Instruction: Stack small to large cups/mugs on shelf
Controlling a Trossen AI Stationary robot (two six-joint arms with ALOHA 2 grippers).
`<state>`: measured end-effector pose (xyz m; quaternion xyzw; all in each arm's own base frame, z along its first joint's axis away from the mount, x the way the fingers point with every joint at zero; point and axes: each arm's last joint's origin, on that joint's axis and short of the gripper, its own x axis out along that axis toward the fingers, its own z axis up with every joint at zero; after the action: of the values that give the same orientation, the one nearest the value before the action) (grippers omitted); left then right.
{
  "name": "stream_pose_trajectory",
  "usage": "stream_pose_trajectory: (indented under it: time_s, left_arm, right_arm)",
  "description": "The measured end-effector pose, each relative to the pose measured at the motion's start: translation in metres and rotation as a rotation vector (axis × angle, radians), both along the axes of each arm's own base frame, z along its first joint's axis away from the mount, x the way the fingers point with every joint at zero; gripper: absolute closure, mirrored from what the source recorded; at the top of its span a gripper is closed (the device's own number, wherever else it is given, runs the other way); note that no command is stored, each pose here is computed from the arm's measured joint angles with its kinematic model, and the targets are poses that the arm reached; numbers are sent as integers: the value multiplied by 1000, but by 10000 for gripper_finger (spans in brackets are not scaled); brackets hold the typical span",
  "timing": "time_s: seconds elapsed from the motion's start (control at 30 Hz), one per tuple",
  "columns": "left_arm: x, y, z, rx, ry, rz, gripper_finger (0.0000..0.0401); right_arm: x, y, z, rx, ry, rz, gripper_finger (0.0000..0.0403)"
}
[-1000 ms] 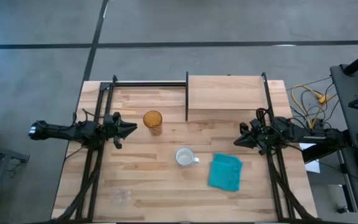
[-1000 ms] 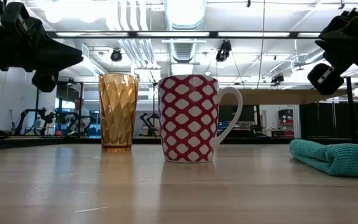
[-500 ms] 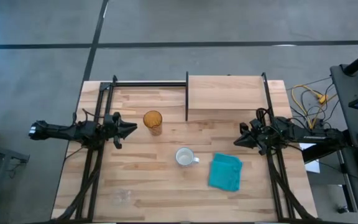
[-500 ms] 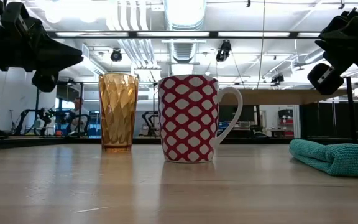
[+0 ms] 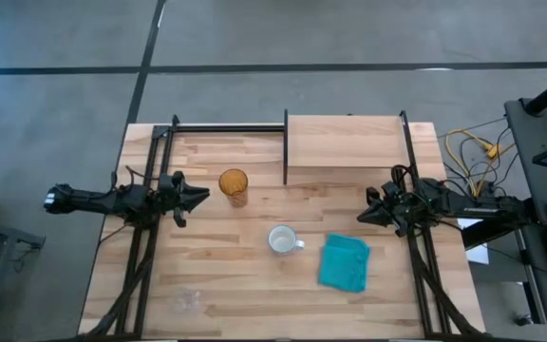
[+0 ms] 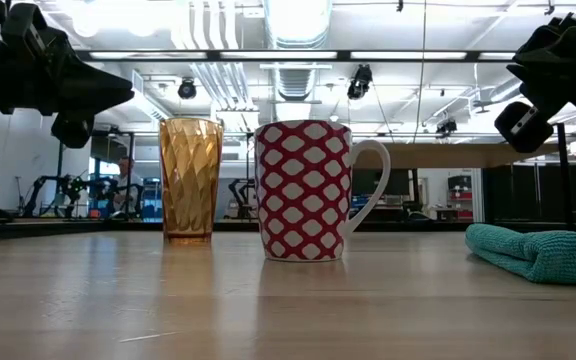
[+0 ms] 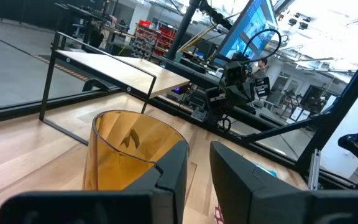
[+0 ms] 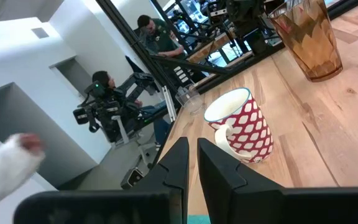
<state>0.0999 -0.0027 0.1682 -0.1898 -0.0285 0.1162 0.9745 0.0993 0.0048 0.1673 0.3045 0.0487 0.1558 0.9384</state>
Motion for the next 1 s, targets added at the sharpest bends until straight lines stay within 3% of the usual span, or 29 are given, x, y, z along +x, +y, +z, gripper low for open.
stream_pose_trajectory:
  time_s: [0.37, 0.43, 0.6, 0.77, 0.83, 0.9, 1.0]
  left_arm:
    - [0, 0, 0, 6, 2, 0, 344]
    - [0, 0, 0, 97, 24, 6, 344]
    - [0, 0, 0, 446, 111, 13, 344]
    - [0, 2, 1, 575, 151, 60, 344]
    - [0, 2, 2, 533, 127, 66, 344]
    - [0, 2, 3, 423, 91, 64, 344]
    - [-1, 2, 5, 326, 44, 67, 344]
  right_arm:
    - [0, 0, 0, -23, -8, 0, 374]
    - [0, 0, 0, -41, -15, -1, 374]
    - [1, -2, 2, -83, -46, -80, 374]
    - [1, -3, 5, -51, -69, -116, 374]
    - [1, -3, 5, -51, -67, -117, 374]
    - [1, -3, 5, -45, -66, -116, 374]
    - [1, -4, 7, 25, -71, -132, 374]
